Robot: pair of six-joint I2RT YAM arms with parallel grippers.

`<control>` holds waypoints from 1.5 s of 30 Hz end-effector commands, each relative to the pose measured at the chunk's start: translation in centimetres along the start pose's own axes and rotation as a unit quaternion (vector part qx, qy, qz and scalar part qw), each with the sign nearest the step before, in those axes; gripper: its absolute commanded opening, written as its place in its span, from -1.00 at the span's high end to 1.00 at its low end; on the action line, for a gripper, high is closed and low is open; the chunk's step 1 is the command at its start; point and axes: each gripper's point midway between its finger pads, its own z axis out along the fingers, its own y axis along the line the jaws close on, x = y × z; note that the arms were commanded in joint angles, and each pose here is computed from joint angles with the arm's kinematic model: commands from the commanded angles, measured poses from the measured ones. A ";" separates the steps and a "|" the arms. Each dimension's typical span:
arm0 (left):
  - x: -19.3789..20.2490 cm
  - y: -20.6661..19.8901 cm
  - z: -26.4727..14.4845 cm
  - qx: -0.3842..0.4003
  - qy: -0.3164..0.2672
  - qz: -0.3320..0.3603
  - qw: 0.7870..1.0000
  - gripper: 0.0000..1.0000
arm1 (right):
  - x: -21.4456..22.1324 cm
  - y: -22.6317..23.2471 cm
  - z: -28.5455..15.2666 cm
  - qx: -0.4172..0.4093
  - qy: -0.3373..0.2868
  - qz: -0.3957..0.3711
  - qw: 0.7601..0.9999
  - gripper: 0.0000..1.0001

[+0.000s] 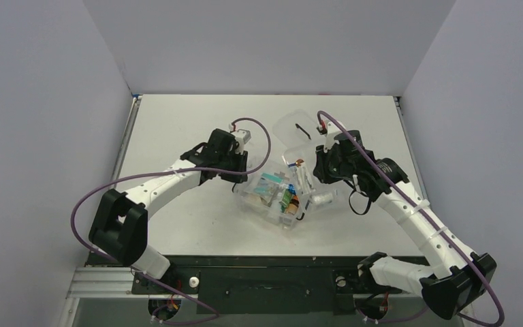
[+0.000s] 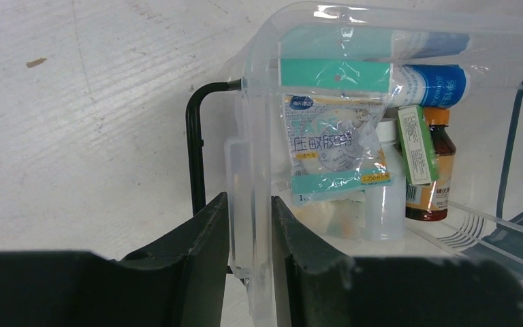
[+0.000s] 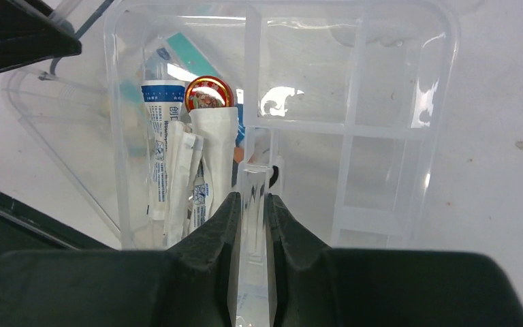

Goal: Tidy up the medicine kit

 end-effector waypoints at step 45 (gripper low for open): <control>-3.9 8.8 -13.6 -0.179 -0.239 -0.122 0.947 -0.05 | -2.2 12.3 6.5 -0.200 0.116 -0.282 0.931 1.00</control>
